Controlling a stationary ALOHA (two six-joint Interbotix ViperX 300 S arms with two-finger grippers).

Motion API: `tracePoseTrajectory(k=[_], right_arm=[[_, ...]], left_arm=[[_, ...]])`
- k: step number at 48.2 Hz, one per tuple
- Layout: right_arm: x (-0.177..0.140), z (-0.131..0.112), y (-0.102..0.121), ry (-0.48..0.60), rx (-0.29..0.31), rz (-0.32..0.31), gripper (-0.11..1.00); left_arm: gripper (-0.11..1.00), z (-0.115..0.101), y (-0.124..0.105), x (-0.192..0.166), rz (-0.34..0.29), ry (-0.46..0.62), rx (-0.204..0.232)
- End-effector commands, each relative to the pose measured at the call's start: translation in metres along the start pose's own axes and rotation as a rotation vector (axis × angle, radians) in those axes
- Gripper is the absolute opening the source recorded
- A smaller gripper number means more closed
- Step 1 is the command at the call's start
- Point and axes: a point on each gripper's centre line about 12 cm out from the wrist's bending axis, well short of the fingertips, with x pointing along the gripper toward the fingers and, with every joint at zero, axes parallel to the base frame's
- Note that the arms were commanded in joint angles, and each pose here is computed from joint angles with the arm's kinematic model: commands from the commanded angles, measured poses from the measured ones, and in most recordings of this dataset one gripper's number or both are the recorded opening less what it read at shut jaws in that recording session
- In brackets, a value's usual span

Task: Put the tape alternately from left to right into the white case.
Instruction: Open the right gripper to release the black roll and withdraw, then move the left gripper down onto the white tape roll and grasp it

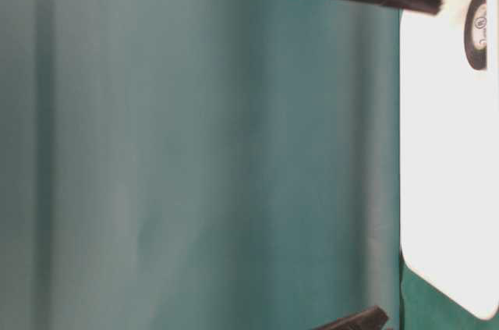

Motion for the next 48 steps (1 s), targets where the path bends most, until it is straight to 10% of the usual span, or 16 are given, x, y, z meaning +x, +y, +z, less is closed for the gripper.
tracePoseTrajectory(k=[1, 25, 48], right_arm=[[0.001, 0.003, 0.001, -0.02, 0.013, 0.006, 0.75], [0.014, -0.007, 0.002, 0.03, 0.058, 0.006, 0.75], [0.014, -0.007, 0.002, 0.026, 0.06, 0.006, 0.75]], left_arm=[[0.65, 0.007, -0.001, -0.003, -0.004, -0.026, -0.001], [0.64, 0.004, -0.008, -0.002, -0.021, -0.003, -0.011], [0.64, -0.003, -0.062, -0.006, -0.17, 0.014, 0.098]])
